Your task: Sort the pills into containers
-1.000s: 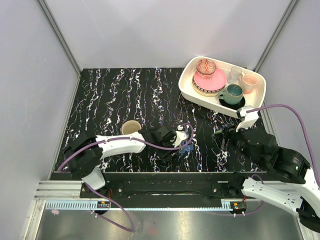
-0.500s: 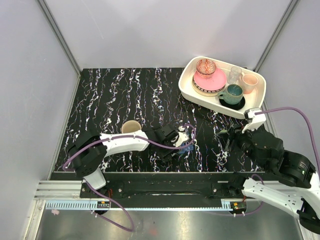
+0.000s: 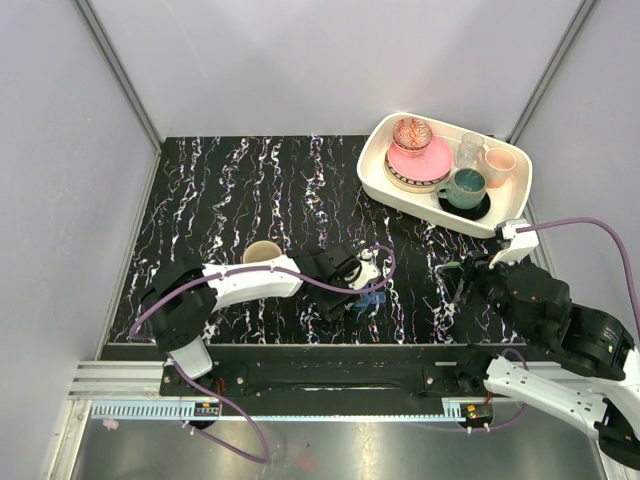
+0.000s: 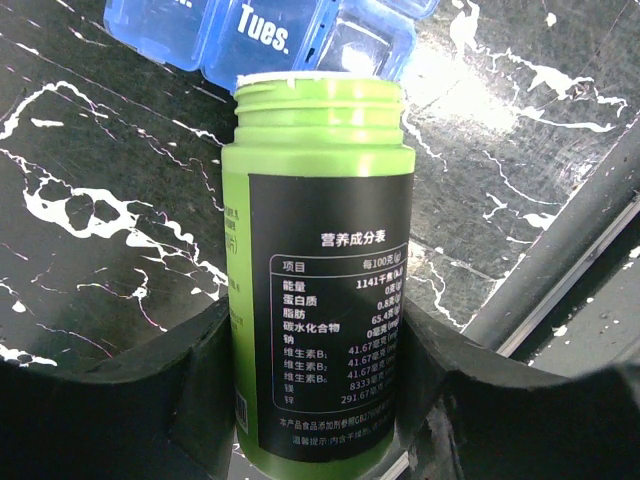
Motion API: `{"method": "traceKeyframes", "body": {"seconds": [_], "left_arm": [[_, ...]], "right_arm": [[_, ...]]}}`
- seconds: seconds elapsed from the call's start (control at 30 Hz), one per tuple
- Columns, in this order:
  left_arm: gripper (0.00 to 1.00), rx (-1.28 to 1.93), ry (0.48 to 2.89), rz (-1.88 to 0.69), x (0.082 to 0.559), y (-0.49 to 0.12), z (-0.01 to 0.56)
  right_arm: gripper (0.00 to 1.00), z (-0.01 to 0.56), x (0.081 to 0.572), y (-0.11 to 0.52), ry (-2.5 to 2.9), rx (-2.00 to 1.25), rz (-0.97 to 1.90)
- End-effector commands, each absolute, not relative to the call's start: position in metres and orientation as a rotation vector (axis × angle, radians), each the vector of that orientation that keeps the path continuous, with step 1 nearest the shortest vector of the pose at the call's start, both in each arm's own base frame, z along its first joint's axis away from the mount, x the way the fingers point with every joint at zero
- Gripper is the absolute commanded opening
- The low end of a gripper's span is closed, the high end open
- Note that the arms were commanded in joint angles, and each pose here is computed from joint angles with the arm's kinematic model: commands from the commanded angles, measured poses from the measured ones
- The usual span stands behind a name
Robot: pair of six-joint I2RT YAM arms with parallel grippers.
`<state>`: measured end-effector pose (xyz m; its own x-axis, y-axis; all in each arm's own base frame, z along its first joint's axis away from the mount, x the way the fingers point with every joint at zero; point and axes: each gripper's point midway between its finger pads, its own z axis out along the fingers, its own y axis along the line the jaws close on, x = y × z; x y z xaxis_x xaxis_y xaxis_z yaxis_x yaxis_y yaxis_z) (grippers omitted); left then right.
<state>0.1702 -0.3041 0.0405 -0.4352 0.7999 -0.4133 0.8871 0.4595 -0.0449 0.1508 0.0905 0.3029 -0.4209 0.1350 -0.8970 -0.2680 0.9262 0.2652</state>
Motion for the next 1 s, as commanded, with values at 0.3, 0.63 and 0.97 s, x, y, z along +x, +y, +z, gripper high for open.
{"method": "traceKeyframes", "body": {"seconds": [0.3, 0.63, 0.97], "left_arm": [[0.00, 1.448, 2.351, -0.316, 0.185, -0.310, 0.058], [0.00, 1.479, 2.363, -0.336, 0.181, -0.312, 0.060], [0.00, 1.506, 2.367, -0.369, 0.175, -0.317, 0.064]], "right_arm": [[0.02, 0.311, 0.152, 0.081, 1.917, -0.040, 0.441], [0.02, 0.311, 0.153, 0.080, 1.916, -0.039, 0.435], [0.02, 0.311, 0.152, 0.076, 1.910, -0.021, 0.431]]}}
